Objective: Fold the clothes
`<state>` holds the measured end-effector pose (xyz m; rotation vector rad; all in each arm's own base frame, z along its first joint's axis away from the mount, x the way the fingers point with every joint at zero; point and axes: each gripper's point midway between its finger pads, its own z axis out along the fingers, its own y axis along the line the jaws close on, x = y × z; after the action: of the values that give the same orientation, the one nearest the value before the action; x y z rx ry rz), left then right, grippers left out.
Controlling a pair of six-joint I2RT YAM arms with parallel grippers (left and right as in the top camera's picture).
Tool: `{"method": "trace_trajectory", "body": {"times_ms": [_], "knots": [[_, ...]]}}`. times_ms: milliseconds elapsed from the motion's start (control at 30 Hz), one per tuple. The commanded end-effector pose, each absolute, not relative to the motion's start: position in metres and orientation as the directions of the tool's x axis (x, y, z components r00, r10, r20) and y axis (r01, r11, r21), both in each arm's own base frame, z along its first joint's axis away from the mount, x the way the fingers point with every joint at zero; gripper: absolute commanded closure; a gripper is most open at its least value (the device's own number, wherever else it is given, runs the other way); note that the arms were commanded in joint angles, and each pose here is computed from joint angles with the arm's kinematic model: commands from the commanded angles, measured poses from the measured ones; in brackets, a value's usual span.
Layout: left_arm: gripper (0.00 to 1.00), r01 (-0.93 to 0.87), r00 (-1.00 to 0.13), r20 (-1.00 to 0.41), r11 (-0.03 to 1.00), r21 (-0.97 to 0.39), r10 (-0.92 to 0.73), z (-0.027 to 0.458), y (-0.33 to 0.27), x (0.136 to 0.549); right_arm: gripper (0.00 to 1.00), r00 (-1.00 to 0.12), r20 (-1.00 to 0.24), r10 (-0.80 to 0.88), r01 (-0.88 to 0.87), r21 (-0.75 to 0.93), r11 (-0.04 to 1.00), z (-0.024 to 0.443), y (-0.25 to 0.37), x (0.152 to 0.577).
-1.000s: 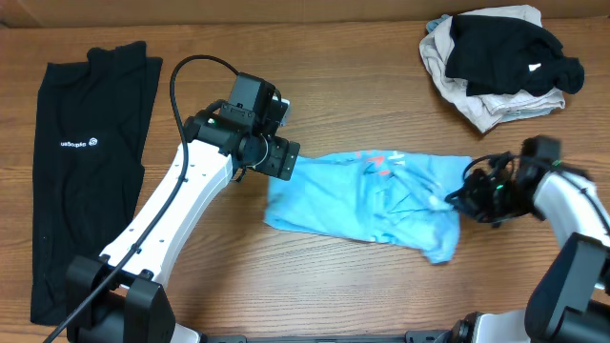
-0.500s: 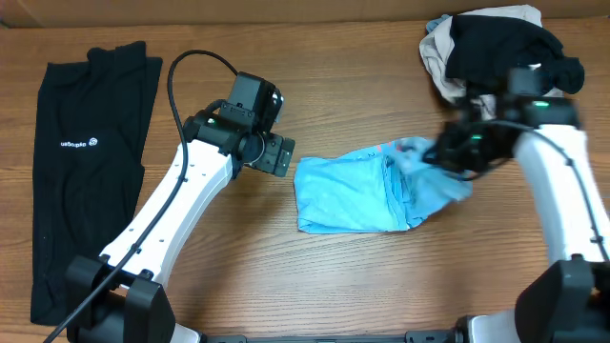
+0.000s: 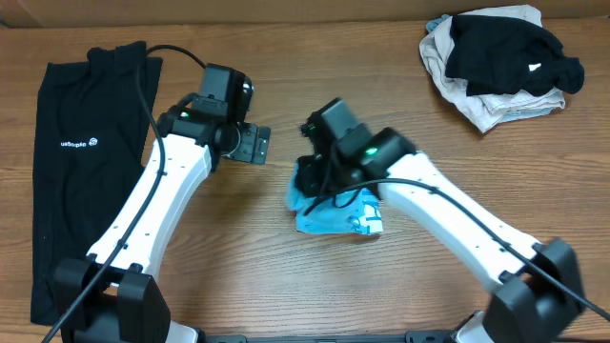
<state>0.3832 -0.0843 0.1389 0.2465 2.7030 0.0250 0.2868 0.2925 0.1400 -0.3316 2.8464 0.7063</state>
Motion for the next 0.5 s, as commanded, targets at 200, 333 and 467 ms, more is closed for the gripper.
{"method": "trace_trajectory", "body": {"times_ms": [200, 333, 467], "knots": [[0.00, 0.121, -0.890, -0.436, 0.991, 0.053, 0.132, 0.146, -0.072, 0.392, 0.07, -0.967, -0.215, -0.136, -0.215, 0.401, 0.891, 0.132, 0.297, 0.296], [0.00, 0.123, -0.886, -0.445, 0.991, 0.046, 0.131, 0.147, -0.074, 0.394, 0.03, -0.958, -0.271, -0.091, -0.186, 0.349, 0.919, 0.164, 0.274, 0.310], [0.00, 0.123, -0.883, -0.451, 0.991, 0.046, 0.130, 0.148, -0.074, 0.395, 0.02, -0.953, -0.295, -0.071, -0.166, 0.309, 0.936, 0.180, 0.249, 0.319]]}}
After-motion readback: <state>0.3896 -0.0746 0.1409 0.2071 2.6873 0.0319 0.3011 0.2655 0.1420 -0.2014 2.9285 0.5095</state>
